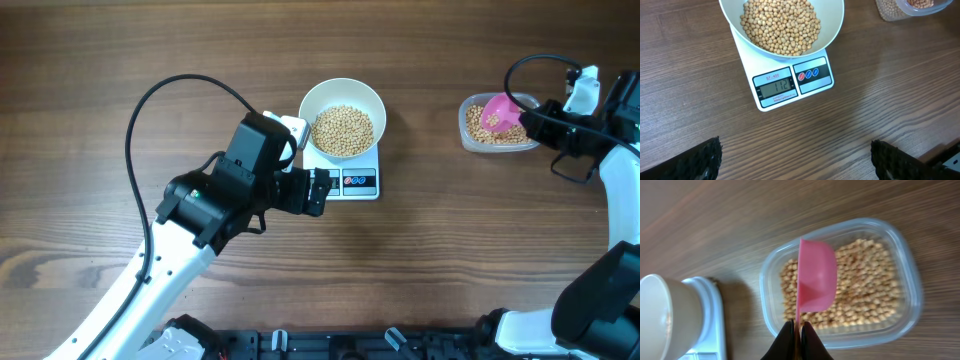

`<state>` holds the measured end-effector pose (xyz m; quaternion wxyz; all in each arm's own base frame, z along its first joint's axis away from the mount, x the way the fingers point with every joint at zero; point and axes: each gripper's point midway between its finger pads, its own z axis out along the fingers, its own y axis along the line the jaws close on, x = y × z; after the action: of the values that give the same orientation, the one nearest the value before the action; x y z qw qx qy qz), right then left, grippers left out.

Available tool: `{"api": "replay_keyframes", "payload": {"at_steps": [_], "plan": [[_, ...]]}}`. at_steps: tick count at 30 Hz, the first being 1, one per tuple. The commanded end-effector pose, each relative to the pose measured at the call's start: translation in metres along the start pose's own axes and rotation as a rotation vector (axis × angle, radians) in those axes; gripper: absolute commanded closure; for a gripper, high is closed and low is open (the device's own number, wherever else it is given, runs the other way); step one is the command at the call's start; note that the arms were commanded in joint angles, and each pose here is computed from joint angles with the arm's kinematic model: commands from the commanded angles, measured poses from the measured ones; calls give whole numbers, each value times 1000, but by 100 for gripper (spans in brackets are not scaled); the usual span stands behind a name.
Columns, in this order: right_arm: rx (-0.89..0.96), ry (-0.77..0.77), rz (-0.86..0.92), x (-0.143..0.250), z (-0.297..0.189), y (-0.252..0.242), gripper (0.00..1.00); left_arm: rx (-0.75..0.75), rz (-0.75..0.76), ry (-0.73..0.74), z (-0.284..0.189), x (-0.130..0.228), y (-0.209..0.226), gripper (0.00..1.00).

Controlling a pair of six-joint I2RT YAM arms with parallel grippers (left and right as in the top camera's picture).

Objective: Scoop item into bowl and weigh 150g on scale
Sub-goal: 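Dig the pink scoop down into the soybeans in the tub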

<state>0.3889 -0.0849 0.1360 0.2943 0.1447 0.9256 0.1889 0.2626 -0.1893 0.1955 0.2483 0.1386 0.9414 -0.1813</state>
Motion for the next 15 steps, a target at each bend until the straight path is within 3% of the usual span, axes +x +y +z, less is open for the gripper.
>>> {"api": "replay_keyframes", "payload": {"at_steps": [1, 8, 15], "plan": [[137, 12, -76, 2, 3, -24, 96, -8, 24, 2, 1, 1, 1, 0], [239, 37, -297, 1, 0, -42, 96, -8, 24, 2, 1, 1, 1, 0], [226, 62, -443, 3, 7, -30, 96, -8, 24, 2, 1, 1, 1, 0]]}}
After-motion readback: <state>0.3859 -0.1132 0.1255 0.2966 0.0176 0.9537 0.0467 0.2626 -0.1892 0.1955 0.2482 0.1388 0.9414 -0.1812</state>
